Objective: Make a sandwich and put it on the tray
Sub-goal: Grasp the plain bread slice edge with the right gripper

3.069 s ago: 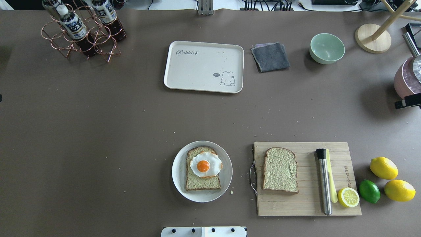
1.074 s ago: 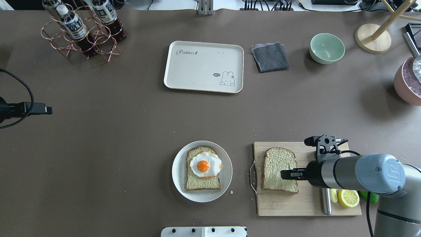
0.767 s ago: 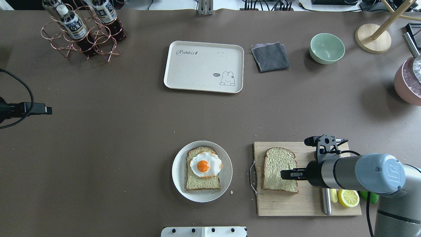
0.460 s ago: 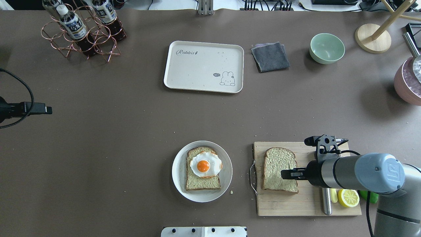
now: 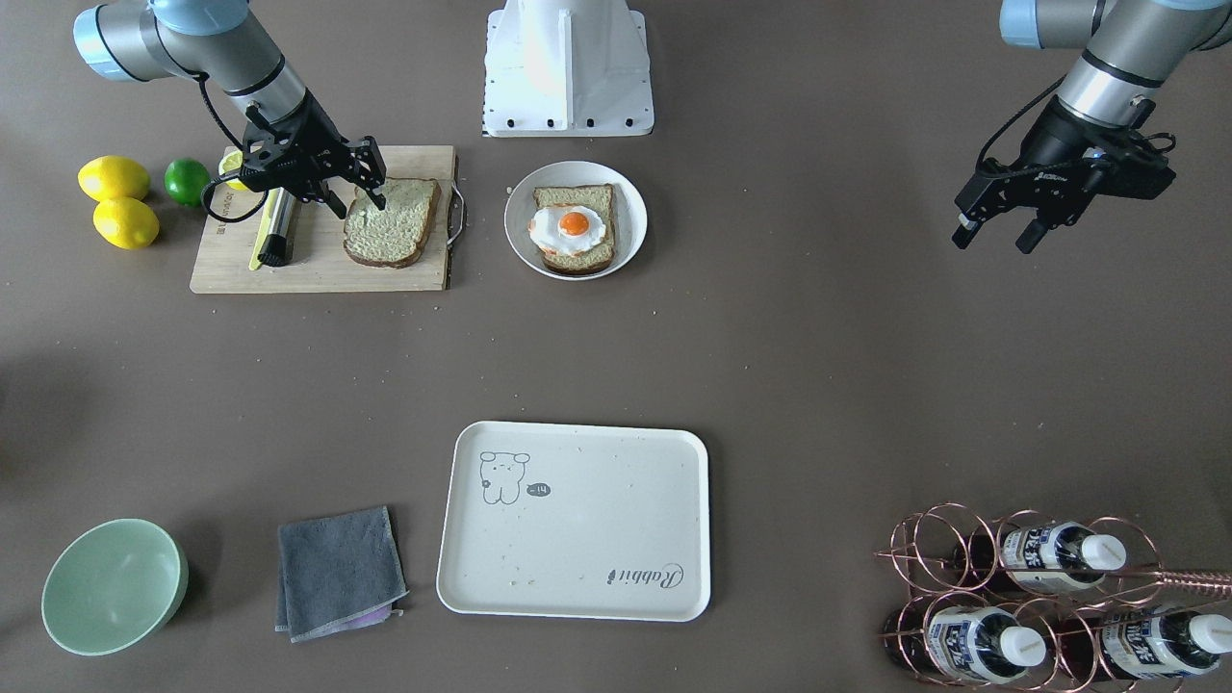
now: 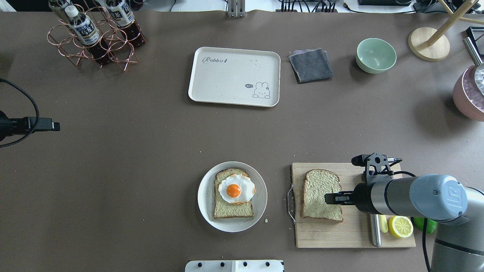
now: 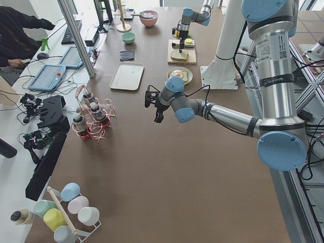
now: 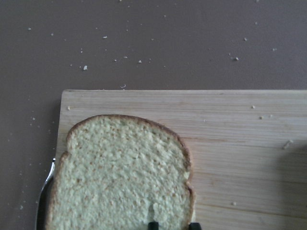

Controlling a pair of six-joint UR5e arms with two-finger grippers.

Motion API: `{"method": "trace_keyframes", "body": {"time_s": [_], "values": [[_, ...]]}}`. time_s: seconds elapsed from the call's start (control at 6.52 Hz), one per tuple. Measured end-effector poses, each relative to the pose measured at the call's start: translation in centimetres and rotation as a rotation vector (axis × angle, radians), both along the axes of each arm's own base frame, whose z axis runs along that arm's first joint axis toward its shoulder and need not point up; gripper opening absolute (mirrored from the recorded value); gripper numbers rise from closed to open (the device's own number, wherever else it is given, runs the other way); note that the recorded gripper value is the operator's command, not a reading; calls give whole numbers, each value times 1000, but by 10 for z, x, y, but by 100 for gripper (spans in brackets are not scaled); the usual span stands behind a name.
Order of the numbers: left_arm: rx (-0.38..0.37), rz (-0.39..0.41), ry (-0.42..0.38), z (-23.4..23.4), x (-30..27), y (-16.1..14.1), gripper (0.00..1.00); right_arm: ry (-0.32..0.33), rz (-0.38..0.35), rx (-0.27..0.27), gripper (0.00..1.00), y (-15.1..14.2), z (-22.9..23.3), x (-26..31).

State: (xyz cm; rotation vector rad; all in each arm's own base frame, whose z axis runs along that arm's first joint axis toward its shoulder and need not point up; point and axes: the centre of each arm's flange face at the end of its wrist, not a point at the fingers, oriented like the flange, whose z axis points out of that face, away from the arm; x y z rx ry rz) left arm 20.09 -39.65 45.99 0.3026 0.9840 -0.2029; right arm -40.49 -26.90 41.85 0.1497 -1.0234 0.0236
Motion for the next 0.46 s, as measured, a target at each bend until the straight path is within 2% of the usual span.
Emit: {"method": "trace_keyframes", "body": {"time_s": [0.46], "values": [[4,-16,-12,1,7,1,98,8,6,-7,0,-2,5,-3]]}}
